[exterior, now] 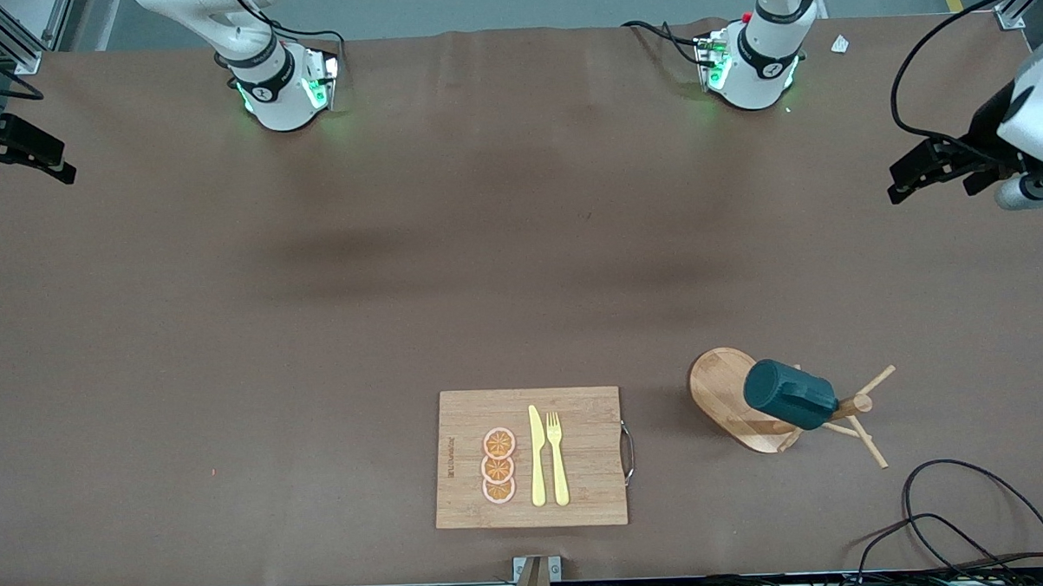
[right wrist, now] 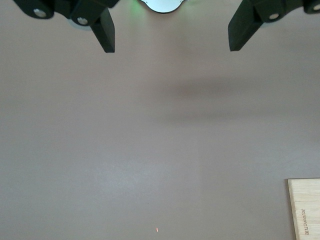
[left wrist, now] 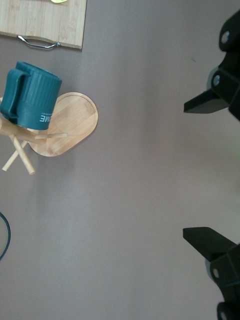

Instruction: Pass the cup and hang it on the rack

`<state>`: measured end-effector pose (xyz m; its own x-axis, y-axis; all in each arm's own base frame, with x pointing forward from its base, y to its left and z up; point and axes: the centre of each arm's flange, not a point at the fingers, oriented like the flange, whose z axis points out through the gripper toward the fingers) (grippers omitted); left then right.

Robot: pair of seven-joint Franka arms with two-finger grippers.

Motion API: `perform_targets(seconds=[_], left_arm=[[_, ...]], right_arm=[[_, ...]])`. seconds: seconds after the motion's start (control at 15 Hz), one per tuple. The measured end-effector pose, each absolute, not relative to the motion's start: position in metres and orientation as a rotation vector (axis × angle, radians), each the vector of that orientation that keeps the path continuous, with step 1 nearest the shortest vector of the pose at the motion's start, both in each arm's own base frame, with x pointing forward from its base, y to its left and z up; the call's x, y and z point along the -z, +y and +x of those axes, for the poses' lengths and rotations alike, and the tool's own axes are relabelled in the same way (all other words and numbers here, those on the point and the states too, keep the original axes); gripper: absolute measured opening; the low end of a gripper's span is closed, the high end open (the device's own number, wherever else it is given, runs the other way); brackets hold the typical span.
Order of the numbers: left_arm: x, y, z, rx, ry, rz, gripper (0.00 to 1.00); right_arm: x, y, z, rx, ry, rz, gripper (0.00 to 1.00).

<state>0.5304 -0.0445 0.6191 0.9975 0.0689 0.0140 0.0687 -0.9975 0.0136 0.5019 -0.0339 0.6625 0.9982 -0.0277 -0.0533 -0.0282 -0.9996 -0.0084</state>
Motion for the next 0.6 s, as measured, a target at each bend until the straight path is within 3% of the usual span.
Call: perform_targets(seconds=[0.6], left_arm=[[-0.642,-0.053,0.518,-0.064,0.084,3.128,1.00]], right_arm=[[-0.663,-0.034,0.502,-0.083,0.044,-3.131,1.00]])
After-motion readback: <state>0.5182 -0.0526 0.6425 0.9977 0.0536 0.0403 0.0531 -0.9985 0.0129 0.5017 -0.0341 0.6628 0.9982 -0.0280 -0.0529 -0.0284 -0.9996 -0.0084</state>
